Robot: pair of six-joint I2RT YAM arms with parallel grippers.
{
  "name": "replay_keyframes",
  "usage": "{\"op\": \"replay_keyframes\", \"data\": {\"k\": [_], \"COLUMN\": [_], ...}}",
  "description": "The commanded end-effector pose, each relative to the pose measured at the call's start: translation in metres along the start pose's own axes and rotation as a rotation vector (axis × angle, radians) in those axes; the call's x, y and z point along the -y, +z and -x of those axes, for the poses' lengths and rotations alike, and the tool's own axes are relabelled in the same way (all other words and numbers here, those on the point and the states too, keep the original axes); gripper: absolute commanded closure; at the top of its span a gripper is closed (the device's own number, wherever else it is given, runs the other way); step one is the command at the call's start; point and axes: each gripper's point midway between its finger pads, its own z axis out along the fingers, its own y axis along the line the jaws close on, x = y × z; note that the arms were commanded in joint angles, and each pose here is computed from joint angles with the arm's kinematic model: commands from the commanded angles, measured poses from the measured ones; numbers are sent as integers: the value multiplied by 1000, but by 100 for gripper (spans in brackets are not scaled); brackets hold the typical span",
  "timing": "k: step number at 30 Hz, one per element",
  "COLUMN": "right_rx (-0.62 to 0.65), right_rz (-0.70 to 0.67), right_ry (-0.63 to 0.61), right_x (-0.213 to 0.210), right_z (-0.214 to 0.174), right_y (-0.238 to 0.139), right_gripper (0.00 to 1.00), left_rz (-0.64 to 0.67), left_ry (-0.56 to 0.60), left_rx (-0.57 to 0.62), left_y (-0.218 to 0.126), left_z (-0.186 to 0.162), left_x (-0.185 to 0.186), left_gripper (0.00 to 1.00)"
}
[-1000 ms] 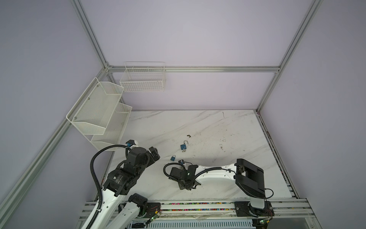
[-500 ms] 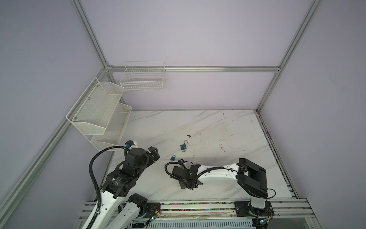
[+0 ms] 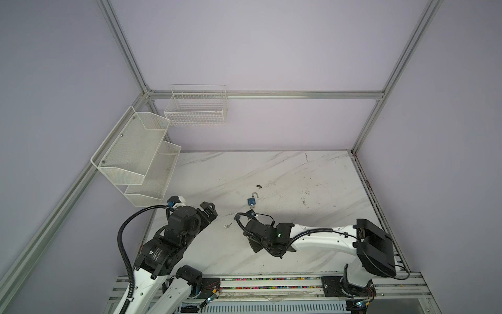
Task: Unlock with the key
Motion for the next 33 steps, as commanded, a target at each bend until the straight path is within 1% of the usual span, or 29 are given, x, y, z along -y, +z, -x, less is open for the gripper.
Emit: {"op": "replay_keyframes", "data": {"k": [1, 7, 10, 16, 19, 21, 25, 27, 31, 33], "right_rx": [110, 227, 283, 404, 464, 509, 575, 603, 645, 659], "right_rz": [63, 111, 137, 198, 230, 246, 298, 335, 356, 389], "right_ry": [-27, 39, 83, 174, 210, 223, 234, 235, 238, 231], "right_x": [-1, 11, 12, 9, 7, 5, -5, -13, -20, -27], "right_z": [28, 67, 87, 134, 154, 168, 189, 198, 216, 223], "right_y": [-20, -56, -71, -97, -109, -117, -128, -132, -138, -140], "right_gripper": [100, 100, 100, 100, 100, 100, 100, 100, 100, 100], "left_rz": [-100, -199, -272, -420, -502, -537, -557, -585, -638, -663], "left_ry": [-109, -203, -266, -414, -534, -577, -604, -632, -714, -739], "left_rx": [9, -52, -83, -172, -206, -224, -241, -241, -274, -262], "left_y": [-7, 3, 10, 31, 41, 45, 50, 49, 46, 42], "left_z": [7, -1, -3, -12, -10, -8, -2, 4, 8, 14], "left_x": [20, 44, 62, 96, 115, 126, 143, 151, 164, 167], "left_gripper": [0, 1, 2, 5, 8, 9, 10, 12, 14, 15]}}
